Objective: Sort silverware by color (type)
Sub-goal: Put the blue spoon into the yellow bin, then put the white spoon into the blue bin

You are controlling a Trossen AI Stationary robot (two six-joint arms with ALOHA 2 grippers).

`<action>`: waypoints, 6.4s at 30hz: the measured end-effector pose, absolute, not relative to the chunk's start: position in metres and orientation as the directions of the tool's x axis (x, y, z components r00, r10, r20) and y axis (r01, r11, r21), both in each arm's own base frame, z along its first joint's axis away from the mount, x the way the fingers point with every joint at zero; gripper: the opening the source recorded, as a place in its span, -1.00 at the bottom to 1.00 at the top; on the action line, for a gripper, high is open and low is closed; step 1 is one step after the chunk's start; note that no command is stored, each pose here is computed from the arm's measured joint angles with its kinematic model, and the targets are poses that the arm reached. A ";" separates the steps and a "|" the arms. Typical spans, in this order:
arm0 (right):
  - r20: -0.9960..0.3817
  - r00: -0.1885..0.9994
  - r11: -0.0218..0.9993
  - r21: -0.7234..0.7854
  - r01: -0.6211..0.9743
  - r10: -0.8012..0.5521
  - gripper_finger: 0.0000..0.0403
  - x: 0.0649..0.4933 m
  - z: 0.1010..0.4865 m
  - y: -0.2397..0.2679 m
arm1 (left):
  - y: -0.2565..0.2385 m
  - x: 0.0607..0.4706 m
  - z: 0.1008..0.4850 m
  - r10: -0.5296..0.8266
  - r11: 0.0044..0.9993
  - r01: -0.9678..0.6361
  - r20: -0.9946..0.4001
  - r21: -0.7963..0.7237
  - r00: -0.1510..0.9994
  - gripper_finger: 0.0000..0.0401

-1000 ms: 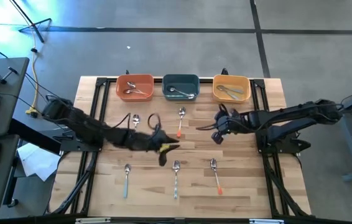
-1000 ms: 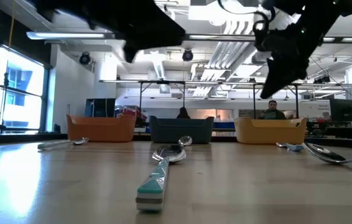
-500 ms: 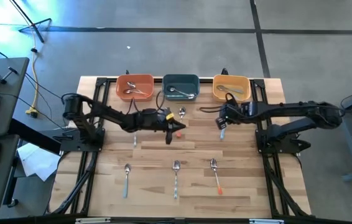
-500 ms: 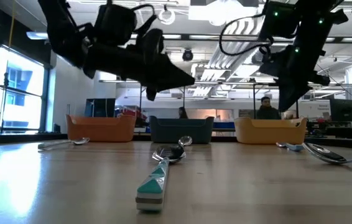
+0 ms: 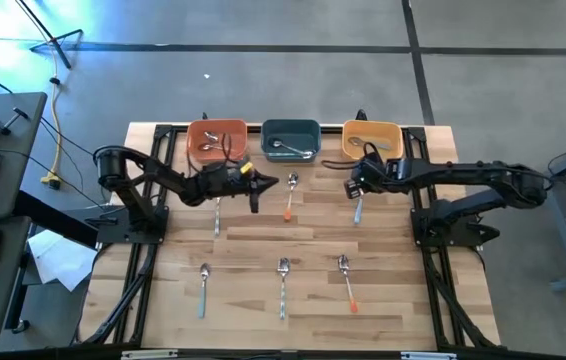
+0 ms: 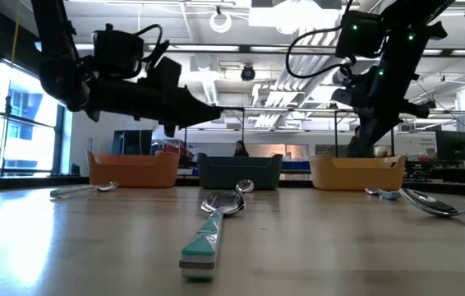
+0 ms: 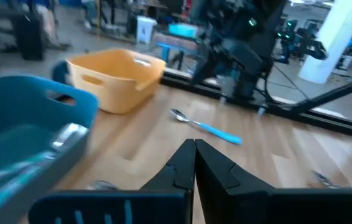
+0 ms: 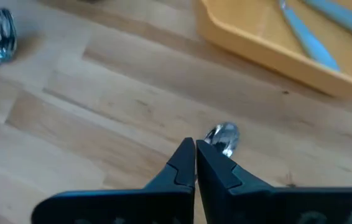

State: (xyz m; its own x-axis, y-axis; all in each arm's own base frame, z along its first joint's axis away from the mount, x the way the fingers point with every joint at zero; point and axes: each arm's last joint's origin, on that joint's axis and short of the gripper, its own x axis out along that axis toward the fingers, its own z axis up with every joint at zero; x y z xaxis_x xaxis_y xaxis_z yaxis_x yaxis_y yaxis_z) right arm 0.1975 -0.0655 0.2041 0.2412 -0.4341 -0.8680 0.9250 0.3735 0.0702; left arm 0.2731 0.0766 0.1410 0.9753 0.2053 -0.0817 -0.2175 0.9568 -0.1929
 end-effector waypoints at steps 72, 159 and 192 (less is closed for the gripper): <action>-0.980 0.090 -0.051 0.101 0.994 -0.178 -0.25 0.212 0.160 -0.067 | 0.130 0.228 0.129 0.125 0.982 -0.136 -0.090 -0.133 0.988 -0.99; -0.879 0.324 0.812 -0.112 0.573 -0.350 -0.93 0.211 0.220 -0.216 | 0.131 0.249 0.137 0.017 0.967 -0.049 -0.127 -0.249 0.992 -0.99; -0.418 0.830 0.878 0.133 0.459 -0.370 -0.99 0.224 0.190 -0.108 | 0.125 0.240 0.139 0.171 0.959 -0.244 -0.398 -0.141 0.901 -0.99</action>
State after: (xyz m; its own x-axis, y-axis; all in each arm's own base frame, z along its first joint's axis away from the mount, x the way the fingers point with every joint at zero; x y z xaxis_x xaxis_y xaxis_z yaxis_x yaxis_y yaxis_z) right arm 0.2236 -0.1077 0.1896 0.8295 -0.3704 -0.4179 0.4593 0.8783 0.1332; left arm 0.2403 0.1248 0.1389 0.9014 0.1712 -0.3976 -0.2443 0.9594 -0.1408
